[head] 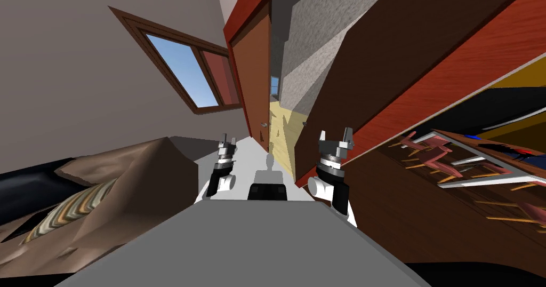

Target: Push the door open

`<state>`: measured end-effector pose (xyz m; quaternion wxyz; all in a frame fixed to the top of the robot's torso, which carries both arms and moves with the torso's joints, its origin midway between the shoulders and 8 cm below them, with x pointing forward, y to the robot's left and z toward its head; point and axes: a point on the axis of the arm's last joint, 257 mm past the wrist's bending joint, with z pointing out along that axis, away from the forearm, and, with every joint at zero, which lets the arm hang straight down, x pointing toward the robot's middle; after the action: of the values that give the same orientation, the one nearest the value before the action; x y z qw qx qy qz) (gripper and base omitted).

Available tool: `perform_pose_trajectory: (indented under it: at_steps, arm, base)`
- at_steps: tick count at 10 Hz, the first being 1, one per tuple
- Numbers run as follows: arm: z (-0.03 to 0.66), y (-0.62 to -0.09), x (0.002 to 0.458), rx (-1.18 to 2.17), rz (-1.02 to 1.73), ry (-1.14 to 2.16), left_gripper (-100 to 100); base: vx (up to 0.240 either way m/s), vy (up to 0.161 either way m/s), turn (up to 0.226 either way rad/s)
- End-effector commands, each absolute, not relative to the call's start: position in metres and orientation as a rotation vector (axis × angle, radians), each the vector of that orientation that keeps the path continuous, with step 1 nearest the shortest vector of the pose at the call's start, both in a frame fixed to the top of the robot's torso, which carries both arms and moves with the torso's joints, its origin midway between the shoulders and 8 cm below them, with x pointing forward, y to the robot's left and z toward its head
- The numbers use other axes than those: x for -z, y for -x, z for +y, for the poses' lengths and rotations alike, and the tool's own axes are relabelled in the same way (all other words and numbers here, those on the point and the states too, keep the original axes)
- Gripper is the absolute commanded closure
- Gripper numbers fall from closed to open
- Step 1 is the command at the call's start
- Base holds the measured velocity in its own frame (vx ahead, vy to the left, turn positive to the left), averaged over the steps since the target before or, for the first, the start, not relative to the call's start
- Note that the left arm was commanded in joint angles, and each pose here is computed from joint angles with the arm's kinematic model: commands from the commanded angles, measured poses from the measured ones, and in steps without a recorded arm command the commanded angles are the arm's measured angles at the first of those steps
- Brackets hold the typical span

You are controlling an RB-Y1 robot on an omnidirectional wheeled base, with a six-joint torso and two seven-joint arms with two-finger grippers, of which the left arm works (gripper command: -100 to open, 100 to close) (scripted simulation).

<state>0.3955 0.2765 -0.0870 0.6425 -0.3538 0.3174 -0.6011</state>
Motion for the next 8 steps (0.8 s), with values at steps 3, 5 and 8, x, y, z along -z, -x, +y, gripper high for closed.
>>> perform_pose_trajectory:
  at_steps: [3,5,8]
  arm:
    - [0.266,-0.408,0.107,1.382,0.769,0.821,-100]
    - [0.260,-0.415,0.120,1.390,0.796,0.831,-100]
    - [0.251,-0.424,0.139,1.399,0.837,0.844,-100]
  base:
    - [0.088,0.059,-0.070]
    - [0.086,0.078,-0.071]
    - [0.097,0.079,-0.073]
